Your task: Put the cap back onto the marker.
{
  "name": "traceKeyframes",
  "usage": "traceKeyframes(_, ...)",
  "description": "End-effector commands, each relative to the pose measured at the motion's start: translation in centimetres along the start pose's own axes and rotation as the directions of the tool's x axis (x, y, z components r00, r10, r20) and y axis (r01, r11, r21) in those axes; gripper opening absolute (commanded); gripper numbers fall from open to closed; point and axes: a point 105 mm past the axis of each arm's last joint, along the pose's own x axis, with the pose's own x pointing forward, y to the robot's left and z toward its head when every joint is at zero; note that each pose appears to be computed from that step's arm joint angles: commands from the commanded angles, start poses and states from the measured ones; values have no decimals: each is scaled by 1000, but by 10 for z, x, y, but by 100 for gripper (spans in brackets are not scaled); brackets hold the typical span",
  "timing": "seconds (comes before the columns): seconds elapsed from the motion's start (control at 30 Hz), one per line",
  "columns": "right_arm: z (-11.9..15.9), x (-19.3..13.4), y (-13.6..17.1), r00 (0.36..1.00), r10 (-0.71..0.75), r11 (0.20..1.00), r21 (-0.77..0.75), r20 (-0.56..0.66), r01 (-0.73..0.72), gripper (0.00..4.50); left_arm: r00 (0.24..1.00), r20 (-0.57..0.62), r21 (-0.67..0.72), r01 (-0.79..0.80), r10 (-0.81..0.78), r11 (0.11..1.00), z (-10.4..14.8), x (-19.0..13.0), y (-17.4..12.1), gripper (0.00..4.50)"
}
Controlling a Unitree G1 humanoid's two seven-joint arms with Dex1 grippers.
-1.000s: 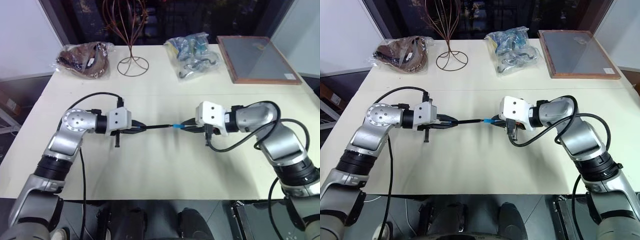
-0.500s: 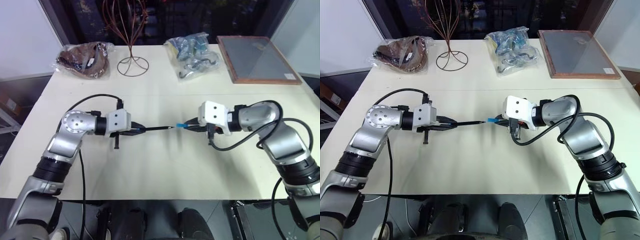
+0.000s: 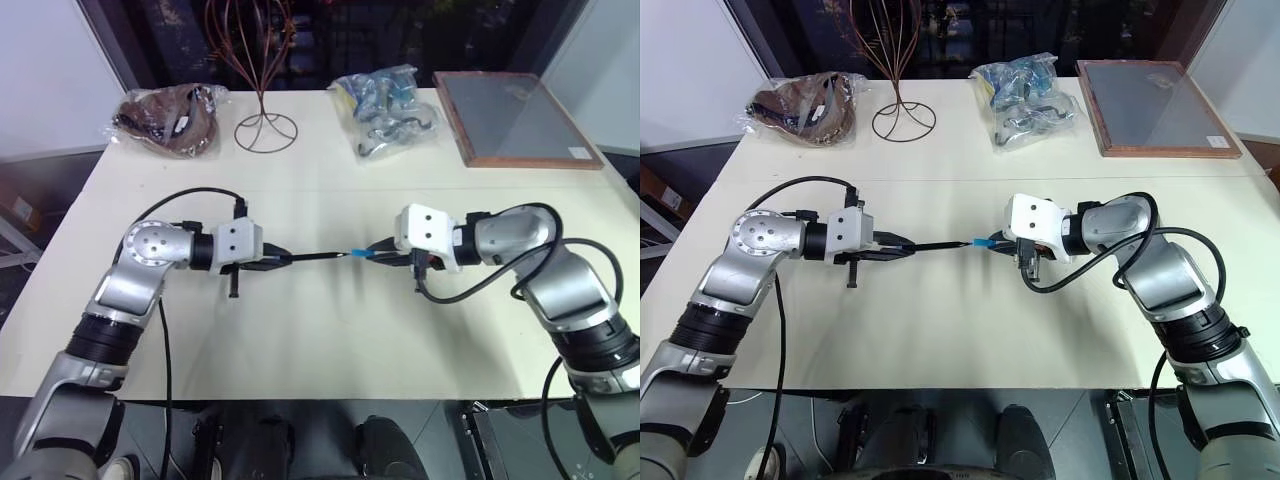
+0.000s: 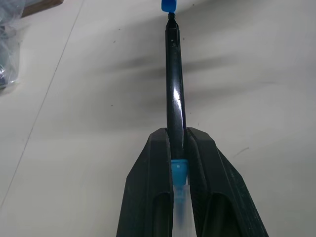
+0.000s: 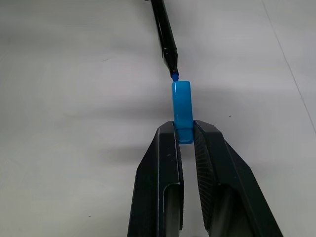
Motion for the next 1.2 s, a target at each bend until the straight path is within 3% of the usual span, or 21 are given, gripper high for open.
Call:
traceKeyframes(0.03, 12, 1, 3, 999, 7, 999, -35, 32, -6, 7, 1000, 14, 38, -20, 20, 999, 11, -4, 6, 0)
traceKeyframes(1.2, 34, 22, 10, 993, 78, 994, -79, 89, -71, 7, 999, 35, 59, 17, -19, 998, 17, 5, -2, 0)
